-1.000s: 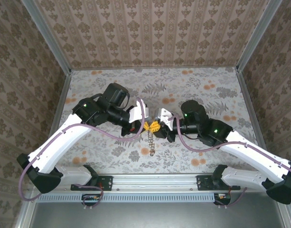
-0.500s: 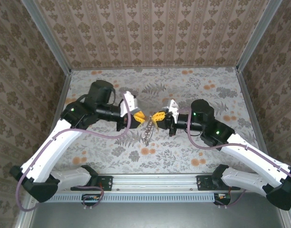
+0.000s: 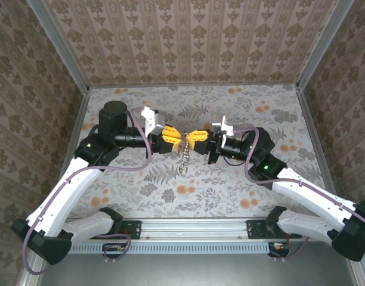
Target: Put the keys on the keyring
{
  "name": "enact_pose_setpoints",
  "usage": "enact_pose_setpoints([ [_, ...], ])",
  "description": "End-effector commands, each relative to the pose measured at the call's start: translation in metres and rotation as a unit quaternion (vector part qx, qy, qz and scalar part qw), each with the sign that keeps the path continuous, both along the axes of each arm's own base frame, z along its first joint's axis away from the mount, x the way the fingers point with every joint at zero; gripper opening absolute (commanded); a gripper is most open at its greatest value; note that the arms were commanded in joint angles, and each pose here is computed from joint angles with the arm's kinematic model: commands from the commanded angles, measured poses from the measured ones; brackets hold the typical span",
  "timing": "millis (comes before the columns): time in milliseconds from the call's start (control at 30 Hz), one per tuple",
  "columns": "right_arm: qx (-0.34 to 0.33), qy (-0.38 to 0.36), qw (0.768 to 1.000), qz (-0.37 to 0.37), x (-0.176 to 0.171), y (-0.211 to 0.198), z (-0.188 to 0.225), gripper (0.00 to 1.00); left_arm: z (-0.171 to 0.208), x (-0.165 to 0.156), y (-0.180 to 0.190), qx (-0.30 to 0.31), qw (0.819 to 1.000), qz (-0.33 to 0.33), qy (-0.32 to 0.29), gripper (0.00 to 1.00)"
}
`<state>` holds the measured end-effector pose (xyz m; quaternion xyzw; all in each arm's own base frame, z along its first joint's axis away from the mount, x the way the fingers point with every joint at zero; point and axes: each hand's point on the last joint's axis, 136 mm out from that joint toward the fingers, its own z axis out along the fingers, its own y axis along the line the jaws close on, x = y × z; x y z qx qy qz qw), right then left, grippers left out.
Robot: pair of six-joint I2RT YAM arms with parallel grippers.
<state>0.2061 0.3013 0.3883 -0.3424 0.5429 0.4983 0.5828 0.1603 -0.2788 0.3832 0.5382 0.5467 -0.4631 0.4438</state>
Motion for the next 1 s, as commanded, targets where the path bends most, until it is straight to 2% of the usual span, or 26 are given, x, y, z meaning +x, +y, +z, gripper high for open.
enact_pose_setpoints([
  [0, 0.043, -0.016, 0.999, 0.024, -0.010, -0.001, 0.021, 0.00, 0.015, -0.003, -0.003, -0.032, 0.999, -0.024, -0.012, 0.24],
  [167, 0.045, -0.014, 0.999, 0.019, -0.007, 0.000, 0.019, 0.00, 0.019, -0.005, -0.004, -0.044, 0.998, -0.035, -0.011, 0.22],
  [367, 0.046, -0.014, 0.999, 0.026, -0.007, 0.003, 0.018, 0.00, 0.014, -0.002, -0.007, -0.038, 0.999, -0.033, -0.008, 0.01],
  [433, 0.042, -0.011, 0.999, 0.028, -0.007, 0.004, 0.016, 0.00, 0.014, 0.000, -0.008, -0.033, 0.999, -0.030, -0.011, 0.00],
  [467, 0.036, -0.008, 0.999, 0.025, -0.006, 0.004, 0.014, 0.04, 0.014, 0.000, -0.008, -0.029, 0.999, -0.027, -0.014, 0.00],
  [500, 0.014, 0.005, 1.000, 0.012, -0.001, 0.005, 0.006, 0.19, 0.014, 0.001, -0.006, -0.021, 0.999, -0.021, -0.019, 0.00],
  [533, -0.012, 0.006, 1.000, 0.001, 0.001, 0.004, -0.002, 0.31, 0.013, 0.001, -0.005, -0.008, 1.000, -0.015, -0.024, 0.00],
  [567, -0.034, 0.005, 0.999, -0.020, 0.005, 0.000, -0.008, 0.38, 0.009, 0.001, -0.004, 0.009, 1.000, -0.009, -0.029, 0.00],
  [667, -0.106, -0.013, 0.991, -0.082, 0.012, -0.020, -0.024, 0.49, -0.013, -0.001, -0.004, 0.099, 0.994, -0.009, -0.036, 0.00],
  [733, -0.155, -0.029, 0.983, -0.097, 0.012, -0.030, -0.031, 0.49, -0.026, -0.003, -0.003, 0.154, 0.987, -0.015, -0.032, 0.00],
  [800, -0.193, -0.038, 0.975, -0.101, 0.011, -0.035, -0.039, 0.48, -0.033, -0.003, -0.002, 0.184, 0.982, -0.018, -0.033, 0.00],
  [967, -0.225, -0.048, 0.968, -0.101, 0.007, -0.040, -0.046, 0.43, -0.043, -0.002, -0.003, 0.230, 0.972, -0.030, -0.039, 0.00],
])
